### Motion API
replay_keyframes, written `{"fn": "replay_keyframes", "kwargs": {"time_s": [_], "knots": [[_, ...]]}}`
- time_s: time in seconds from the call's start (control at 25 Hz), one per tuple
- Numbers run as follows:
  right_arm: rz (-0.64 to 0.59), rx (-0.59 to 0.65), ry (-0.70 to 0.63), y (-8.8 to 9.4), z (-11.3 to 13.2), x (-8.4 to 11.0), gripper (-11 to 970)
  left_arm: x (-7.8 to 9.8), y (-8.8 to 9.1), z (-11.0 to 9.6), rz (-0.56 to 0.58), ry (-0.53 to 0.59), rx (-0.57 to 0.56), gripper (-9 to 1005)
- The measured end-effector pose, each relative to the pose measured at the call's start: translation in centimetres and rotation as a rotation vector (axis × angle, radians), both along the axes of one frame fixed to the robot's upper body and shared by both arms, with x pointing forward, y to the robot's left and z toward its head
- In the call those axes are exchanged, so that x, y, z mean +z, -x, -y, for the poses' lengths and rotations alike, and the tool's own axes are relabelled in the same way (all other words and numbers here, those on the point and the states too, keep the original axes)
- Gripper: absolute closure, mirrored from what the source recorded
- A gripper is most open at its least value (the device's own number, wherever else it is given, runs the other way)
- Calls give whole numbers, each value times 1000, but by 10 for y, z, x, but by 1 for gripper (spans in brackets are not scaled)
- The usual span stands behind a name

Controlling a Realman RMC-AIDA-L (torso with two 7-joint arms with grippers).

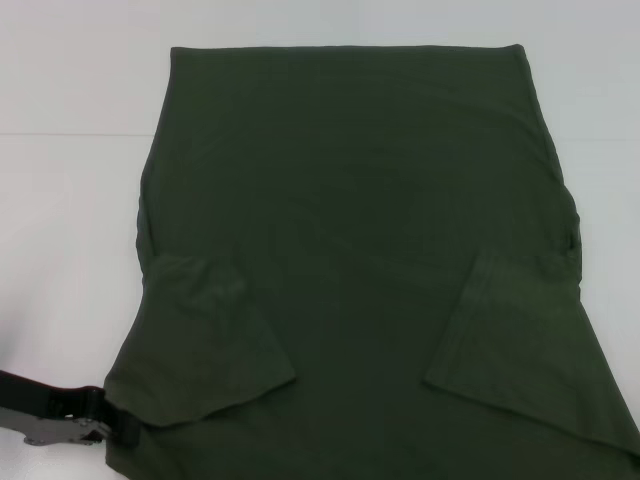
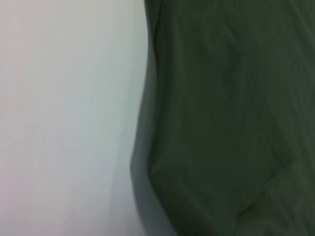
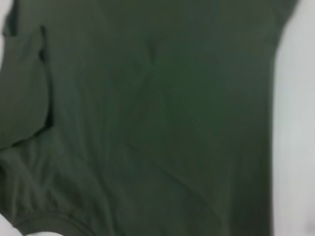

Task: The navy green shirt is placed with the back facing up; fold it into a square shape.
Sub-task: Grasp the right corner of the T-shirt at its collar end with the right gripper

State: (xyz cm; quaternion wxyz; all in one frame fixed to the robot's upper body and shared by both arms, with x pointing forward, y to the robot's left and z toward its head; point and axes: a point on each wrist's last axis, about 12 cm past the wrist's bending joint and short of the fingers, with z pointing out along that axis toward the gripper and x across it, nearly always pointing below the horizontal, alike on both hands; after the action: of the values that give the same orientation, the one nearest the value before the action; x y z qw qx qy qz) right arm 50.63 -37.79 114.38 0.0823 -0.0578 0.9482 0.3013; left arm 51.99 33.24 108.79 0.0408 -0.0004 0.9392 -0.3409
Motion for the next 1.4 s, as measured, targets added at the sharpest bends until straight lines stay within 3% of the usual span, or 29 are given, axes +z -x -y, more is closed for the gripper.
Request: {"fn": "replay_keyframes", "kwargs": {"time_s": [0.48,0.84,1.4], "knots": [[-56,4,34,3,1,-22,97,0,0,1,2,3,-8,959],[-58,48,40,4,-14,-35,97,-1,0,3,2,7,-16,959],[-55,80,73,-4,-23,-33,96,-2,2,3,-2,11,-15,959]]}}
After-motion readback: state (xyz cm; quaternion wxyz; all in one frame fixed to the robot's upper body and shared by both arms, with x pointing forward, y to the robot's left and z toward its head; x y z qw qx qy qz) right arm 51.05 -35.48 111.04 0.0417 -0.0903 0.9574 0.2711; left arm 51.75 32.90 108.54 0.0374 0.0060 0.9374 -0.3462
